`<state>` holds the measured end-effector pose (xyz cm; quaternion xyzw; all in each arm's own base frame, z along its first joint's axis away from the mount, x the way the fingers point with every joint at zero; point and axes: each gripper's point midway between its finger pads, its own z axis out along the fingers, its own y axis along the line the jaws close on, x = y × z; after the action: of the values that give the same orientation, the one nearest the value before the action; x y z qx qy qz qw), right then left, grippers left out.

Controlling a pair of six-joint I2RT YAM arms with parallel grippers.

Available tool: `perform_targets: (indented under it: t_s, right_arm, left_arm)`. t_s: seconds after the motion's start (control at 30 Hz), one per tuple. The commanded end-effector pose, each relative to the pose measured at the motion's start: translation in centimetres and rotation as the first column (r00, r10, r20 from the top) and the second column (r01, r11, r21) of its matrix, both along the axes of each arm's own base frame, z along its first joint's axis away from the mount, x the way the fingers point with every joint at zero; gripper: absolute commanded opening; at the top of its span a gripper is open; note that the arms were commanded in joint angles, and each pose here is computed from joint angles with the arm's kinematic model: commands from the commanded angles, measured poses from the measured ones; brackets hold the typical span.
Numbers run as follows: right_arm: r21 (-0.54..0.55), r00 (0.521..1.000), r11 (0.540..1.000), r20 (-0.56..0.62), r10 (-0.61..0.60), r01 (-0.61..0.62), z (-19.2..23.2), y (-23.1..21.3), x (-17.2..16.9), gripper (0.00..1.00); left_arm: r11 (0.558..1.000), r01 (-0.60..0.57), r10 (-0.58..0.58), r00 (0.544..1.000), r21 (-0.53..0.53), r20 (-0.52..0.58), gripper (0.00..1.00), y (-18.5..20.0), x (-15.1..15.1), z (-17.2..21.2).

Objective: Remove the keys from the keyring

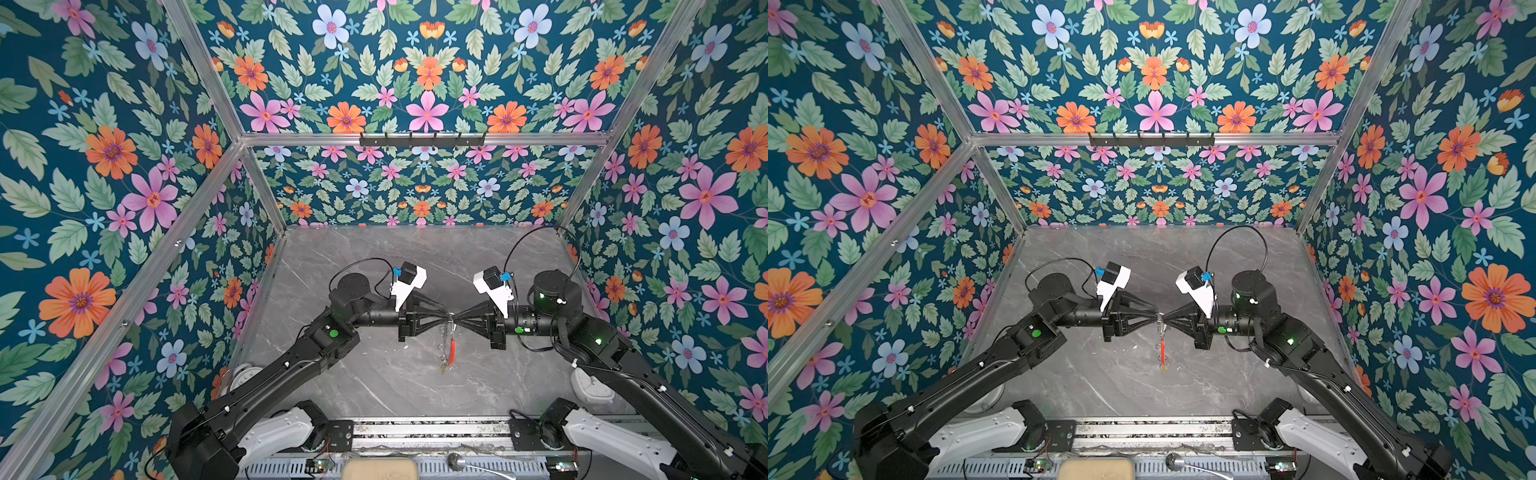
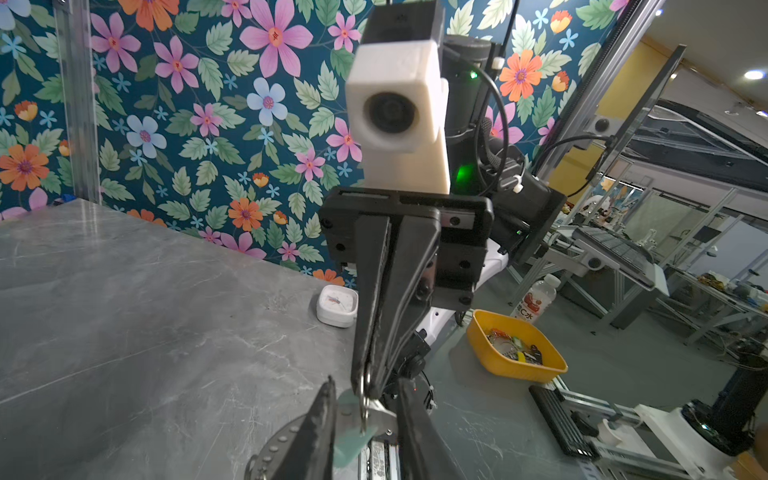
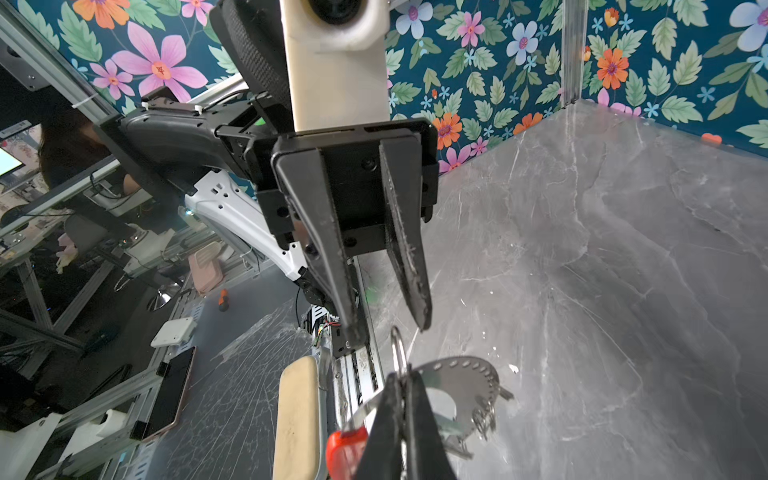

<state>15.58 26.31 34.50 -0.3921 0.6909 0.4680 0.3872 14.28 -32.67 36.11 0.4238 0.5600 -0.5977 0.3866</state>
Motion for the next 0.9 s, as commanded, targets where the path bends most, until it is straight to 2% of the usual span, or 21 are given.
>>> perform_targets:
  t_s: [0.0, 0.2, 0.53, 0.67, 0.8, 0.87]
  right_arm:
    - [-0.023, 1.000, 1.000, 0.024, -0.009, 0.010, -0.1, 0.0, 0.3, 0.00]
    - [-0.045, 0.999, 0.998, 0.034, -0.038, 0.040, -0.3, 0.1, 0.9, 0.00]
    - [-0.087, 0.996, 0.994, 0.069, -0.064, 0.070, -0.4, 0.4, 1.3, 0.00]
    - [-0.071, 0.994, 0.995, 0.083, -0.067, 0.073, 0.1, 0.7, 1.4, 0.00]
    - [-0.026, 0.991, 0.997, 0.114, -0.075, 0.079, 1.0, 0.8, 1.5, 0.00]
    - [0.010, 0.987, 0.996, 0.134, -0.088, 0.088, 1.4, 0.6, 1.4, 0.21]
  left_arm:
    - [0.999, 0.043, -0.043, 0.999, 0.009, 0.010, 0.23, 0.1, -0.7, 0.1]
    - [0.998, 0.065, -0.065, 0.998, 0.021, 0.001, 0.12, -0.2, -0.7, 0.0]
    - [0.996, 0.089, -0.089, 0.996, 0.024, 0.004, 0.06, -0.4, -1.2, -0.2]
    - [0.994, 0.104, -0.104, 0.994, 0.020, 0.015, 0.00, -0.6, -1.7, -0.3]
    - [0.996, 0.089, -0.089, 0.995, -0.003, 0.039, 0.00, -0.7, -1.8, -0.2]
    - [0.998, 0.060, -0.058, 0.997, -0.029, 0.060, 0.00, -0.5, -1.6, 0.2]
